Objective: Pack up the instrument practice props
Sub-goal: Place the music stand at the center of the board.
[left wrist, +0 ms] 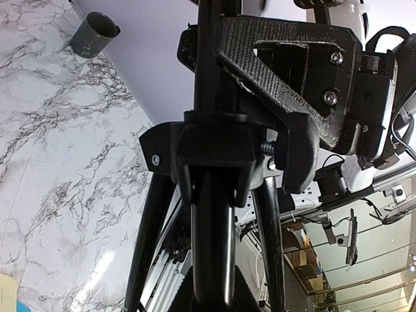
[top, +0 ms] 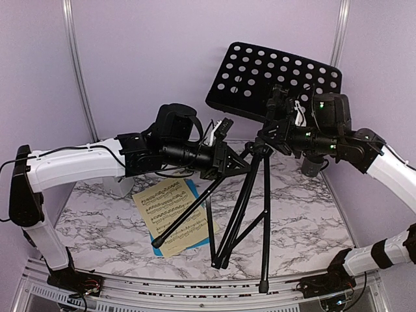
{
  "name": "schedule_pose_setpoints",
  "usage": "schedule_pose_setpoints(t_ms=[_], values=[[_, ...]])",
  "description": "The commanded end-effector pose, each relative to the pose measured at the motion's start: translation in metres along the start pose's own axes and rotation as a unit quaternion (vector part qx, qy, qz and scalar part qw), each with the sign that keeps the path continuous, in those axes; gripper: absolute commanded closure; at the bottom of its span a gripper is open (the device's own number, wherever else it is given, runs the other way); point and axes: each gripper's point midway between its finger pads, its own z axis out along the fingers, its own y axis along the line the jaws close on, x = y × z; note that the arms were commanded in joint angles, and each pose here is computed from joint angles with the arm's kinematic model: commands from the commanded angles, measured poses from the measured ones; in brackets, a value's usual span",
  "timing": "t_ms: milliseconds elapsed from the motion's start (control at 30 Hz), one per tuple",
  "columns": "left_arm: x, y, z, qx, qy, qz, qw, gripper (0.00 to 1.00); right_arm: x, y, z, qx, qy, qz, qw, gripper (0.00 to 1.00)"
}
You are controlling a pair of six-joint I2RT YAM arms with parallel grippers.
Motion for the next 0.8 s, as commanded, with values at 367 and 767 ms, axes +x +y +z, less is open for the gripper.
schedule_pose_setpoints(t_ms=[367, 767], values=[[-0.056, -0.015, -0.060, -0.018, -0.050, 0.013, 0.999, 1.00, -0.027, -0.021, -0.011, -0.026, -0.104, -0.034, 0.994, 1.00], [-0.052, -0.002, -0.073, -0.056, 0.046, 0.025, 0.997, 1.00, 0.001, -0.057, 0.002, -0.012, -0.101, 0.022, 0.995, 1.00]])
